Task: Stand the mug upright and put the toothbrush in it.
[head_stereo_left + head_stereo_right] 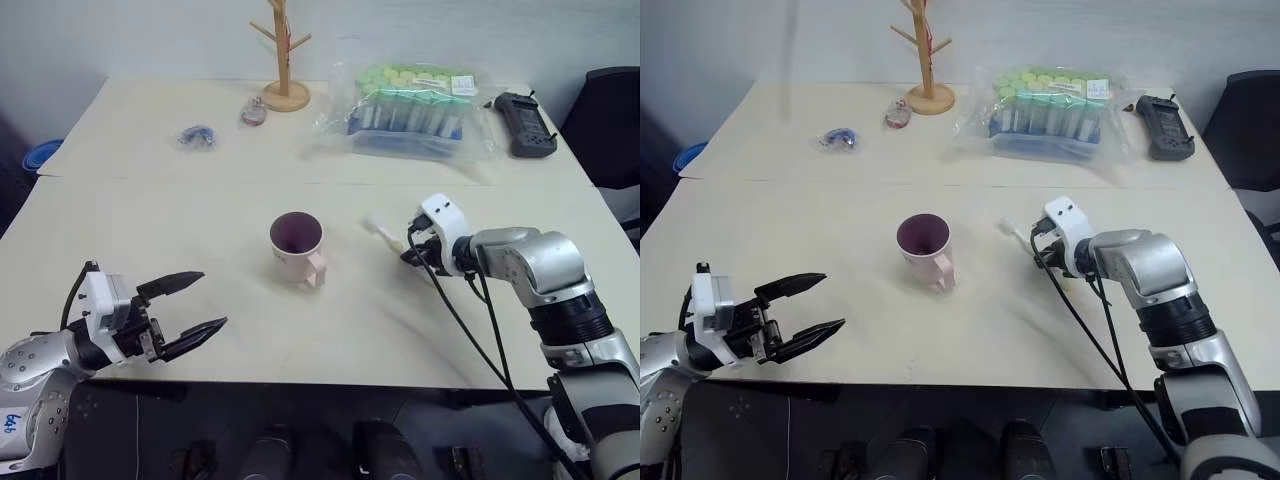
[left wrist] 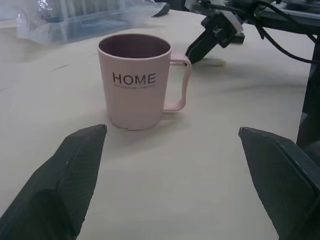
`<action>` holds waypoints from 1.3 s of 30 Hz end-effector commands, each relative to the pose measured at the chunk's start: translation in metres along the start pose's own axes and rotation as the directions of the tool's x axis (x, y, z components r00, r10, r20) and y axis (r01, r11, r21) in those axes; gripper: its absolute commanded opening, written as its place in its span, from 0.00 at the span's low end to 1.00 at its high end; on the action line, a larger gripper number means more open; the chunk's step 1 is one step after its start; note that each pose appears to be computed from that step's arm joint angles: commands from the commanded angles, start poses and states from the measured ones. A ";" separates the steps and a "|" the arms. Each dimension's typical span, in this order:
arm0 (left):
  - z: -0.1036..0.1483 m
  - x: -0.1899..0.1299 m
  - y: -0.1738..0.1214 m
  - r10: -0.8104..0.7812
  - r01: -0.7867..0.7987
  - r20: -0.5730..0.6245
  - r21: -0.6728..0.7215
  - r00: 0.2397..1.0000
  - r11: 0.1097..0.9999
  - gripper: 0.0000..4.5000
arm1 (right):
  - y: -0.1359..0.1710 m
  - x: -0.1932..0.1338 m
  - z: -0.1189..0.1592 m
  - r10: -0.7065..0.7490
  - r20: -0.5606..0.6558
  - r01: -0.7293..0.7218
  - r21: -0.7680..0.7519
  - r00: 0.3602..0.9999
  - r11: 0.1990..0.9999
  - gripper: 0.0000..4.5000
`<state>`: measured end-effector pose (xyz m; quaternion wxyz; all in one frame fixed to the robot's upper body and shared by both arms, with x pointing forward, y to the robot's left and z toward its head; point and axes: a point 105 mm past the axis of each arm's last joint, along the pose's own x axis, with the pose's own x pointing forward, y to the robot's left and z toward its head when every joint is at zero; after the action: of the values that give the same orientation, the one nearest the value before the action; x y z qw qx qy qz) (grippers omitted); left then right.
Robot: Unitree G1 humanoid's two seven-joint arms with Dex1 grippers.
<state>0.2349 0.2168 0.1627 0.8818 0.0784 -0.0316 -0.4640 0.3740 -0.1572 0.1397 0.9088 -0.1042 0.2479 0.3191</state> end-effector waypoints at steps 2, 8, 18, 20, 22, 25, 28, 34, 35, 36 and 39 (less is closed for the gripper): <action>0.017 0.003 0.006 0.035 -0.035 0.079 0.001 0.996 0.999 1.00 | 0.036 -0.020 0.066 0.236 0.444 -0.189 -0.148 0.864 0.971 0.03; 0.013 0.001 0.015 0.089 -0.083 0.102 -0.059 0.991 0.995 1.00 | 0.100 -0.026 0.125 0.397 0.770 -0.282 -0.289 0.500 0.915 0.03; 0.008 0.006 0.017 0.119 -0.113 0.115 -0.054 0.986 0.992 1.00 | 0.158 0.034 0.126 0.430 0.820 -0.263 -0.350 0.378 0.899 0.03; 0.008 0.005 0.017 0.128 -0.122 0.117 -0.052 0.985 0.991 1.00 | 0.159 0.037 0.125 0.434 0.821 -0.262 -0.355 0.372 0.897 0.19; 0.008 0.003 0.017 0.135 -0.129 0.115 -0.051 0.984 0.990 1.00 | 0.162 0.036 0.124 0.457 0.814 -0.251 -0.388 0.359 0.887 0.32; 0.004 -0.002 0.017 0.155 -0.152 0.091 -0.044 0.984 0.987 1.00 | 0.152 0.020 0.118 0.498 0.791 -0.204 -0.454 0.355 0.867 0.52; -0.004 -0.011 0.020 0.194 -0.193 0.024 -0.023 0.981 0.981 1.00 | 0.128 -0.008 0.102 0.544 0.743 -0.174 -0.520 0.390 0.836 0.74; -0.025 -0.034 0.023 0.261 -0.251 -0.156 0.079 0.953 0.965 1.00 | 0.068 -0.057 0.027 0.558 0.535 -0.213 -0.573 0.635 0.791 0.99; -0.028 -0.037 0.022 0.264 -0.249 -0.180 0.102 0.947 0.963 1.00 | 0.060 -0.063 0.007 0.562 0.459 -0.231 -0.595 0.688 0.770 0.99; -0.030 -0.039 0.021 0.263 -0.243 -0.195 0.120 0.945 0.962 1.00 | 0.054 -0.069 -0.007 0.560 0.404 -0.245 -0.609 0.723 0.755 0.99; -0.037 -0.044 0.019 0.262 -0.230 -0.227 0.159 0.938 0.960 1.00 | 0.031 -0.081 -0.041 0.493 0.337 -0.225 -0.594 0.802 0.772 0.99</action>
<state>0.2315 0.2651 0.1235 0.9282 0.1541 0.0494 -0.3351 0.2889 -0.1821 0.1410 0.8032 -0.1878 -0.0487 0.5633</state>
